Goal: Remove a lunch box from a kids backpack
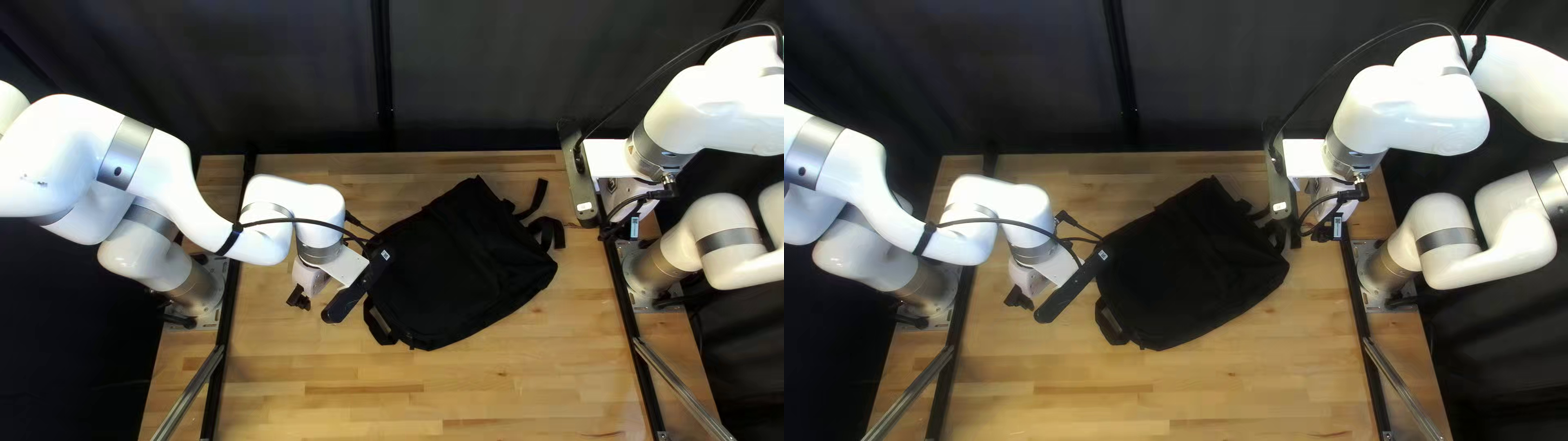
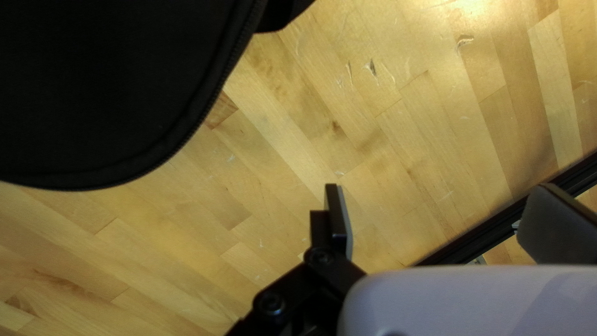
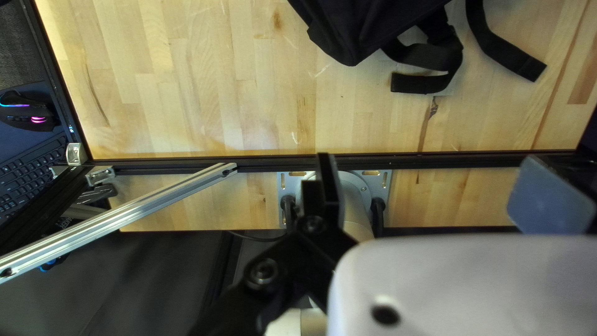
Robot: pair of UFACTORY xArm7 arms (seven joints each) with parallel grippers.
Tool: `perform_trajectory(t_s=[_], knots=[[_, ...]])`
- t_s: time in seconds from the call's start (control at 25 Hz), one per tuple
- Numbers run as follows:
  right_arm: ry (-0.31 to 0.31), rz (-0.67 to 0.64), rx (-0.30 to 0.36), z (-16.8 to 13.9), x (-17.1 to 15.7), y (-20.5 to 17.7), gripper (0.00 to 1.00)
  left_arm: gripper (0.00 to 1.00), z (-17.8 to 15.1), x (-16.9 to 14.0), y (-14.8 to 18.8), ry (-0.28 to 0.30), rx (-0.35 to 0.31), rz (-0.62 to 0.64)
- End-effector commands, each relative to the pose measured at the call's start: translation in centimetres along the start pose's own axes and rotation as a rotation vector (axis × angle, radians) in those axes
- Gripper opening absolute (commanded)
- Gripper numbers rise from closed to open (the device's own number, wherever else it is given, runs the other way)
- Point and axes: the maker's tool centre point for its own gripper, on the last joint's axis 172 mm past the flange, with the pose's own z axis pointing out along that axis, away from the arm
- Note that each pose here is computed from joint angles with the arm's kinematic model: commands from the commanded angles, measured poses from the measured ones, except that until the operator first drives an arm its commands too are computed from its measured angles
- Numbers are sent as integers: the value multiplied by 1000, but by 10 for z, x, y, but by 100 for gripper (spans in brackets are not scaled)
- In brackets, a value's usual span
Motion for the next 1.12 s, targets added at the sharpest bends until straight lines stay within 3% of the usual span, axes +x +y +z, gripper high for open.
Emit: perform_trajectory(t_s=[0.04, 0.32, 0.52, 0.72, 1.0, 1.12], knots=[[0, 0, 0, 0, 0, 0, 100, 100, 5, 2, 5, 9, 11, -28], [0, 0, 0, 0, 0, 0, 100, 100, 29, 41, 63, 47, 178, -59], [0, 0, 0, 0, 0, 0, 100, 100, 54, 77, 83, 67, 304, -104], [0, 0, 0, 0, 0, 0, 100, 100, 74, 108, 70, 84, 417, -157], [0, 0, 0, 0, 0, 0, 100, 100, 95, 116, 65, 139, 521, -348], [0, 0, 0, 0, 0, 0, 100, 100, 89, 116, 66, 174, 558, -441]])
